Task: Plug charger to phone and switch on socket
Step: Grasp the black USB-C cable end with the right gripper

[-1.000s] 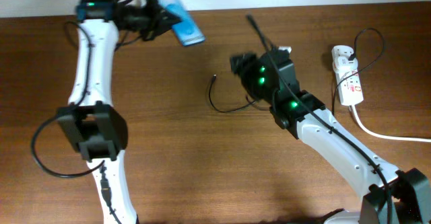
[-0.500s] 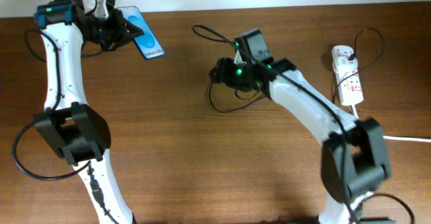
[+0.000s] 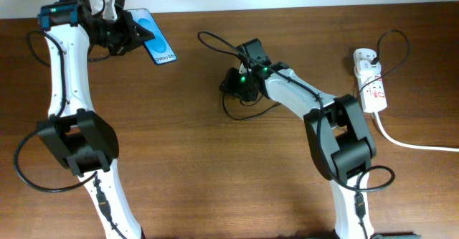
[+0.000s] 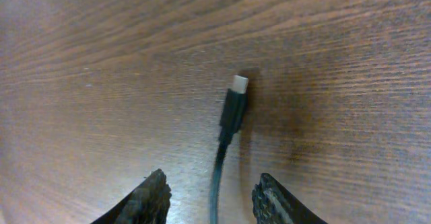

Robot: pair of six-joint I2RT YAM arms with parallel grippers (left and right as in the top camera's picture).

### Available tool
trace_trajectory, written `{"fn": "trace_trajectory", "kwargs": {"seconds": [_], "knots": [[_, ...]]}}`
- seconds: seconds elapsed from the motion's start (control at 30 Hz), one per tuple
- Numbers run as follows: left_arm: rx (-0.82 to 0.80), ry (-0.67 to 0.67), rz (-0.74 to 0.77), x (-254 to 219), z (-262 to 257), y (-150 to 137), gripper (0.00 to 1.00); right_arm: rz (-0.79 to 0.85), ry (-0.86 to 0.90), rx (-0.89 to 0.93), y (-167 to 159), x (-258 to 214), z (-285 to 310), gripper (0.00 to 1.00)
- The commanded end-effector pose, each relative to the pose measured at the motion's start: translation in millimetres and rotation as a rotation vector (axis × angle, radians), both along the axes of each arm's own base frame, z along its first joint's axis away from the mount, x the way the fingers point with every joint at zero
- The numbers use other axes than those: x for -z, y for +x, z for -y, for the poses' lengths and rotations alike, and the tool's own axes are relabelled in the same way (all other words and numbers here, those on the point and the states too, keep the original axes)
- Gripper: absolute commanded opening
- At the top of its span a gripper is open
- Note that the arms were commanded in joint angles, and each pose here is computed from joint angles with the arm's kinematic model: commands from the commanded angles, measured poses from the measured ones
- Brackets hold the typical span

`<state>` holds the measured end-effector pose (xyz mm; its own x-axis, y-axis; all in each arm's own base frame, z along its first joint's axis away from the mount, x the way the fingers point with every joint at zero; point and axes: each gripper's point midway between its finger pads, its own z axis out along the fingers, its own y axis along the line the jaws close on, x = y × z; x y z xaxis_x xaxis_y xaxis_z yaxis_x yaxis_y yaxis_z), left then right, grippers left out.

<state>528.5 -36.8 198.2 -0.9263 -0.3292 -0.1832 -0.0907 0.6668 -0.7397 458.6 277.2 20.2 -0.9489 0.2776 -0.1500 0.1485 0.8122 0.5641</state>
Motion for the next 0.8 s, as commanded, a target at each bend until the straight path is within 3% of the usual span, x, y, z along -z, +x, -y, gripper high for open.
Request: {"fn": "trace_trajectory", "kwargs": {"seconds": [0.0, 0.33, 0.77], "knots": [[0.025, -0.024, 0.04, -12.0, 3.6, -0.4, 0.0, 0.011, 0.001, 0.002, 4.0, 6.5, -9.5, 0.41], [0.026, -0.024, 0.039, -11.9, 4.4, -0.6, 0.0, 0.019, -0.047, 0.053, 10.7, 24.0, -3.2, 0.39], [0.026, -0.026, 0.032, -11.3, 4.6, -1.8, 0.0, 0.033, -0.162, 0.072, 0.2, 34.2, -4.4, 0.27]]}}
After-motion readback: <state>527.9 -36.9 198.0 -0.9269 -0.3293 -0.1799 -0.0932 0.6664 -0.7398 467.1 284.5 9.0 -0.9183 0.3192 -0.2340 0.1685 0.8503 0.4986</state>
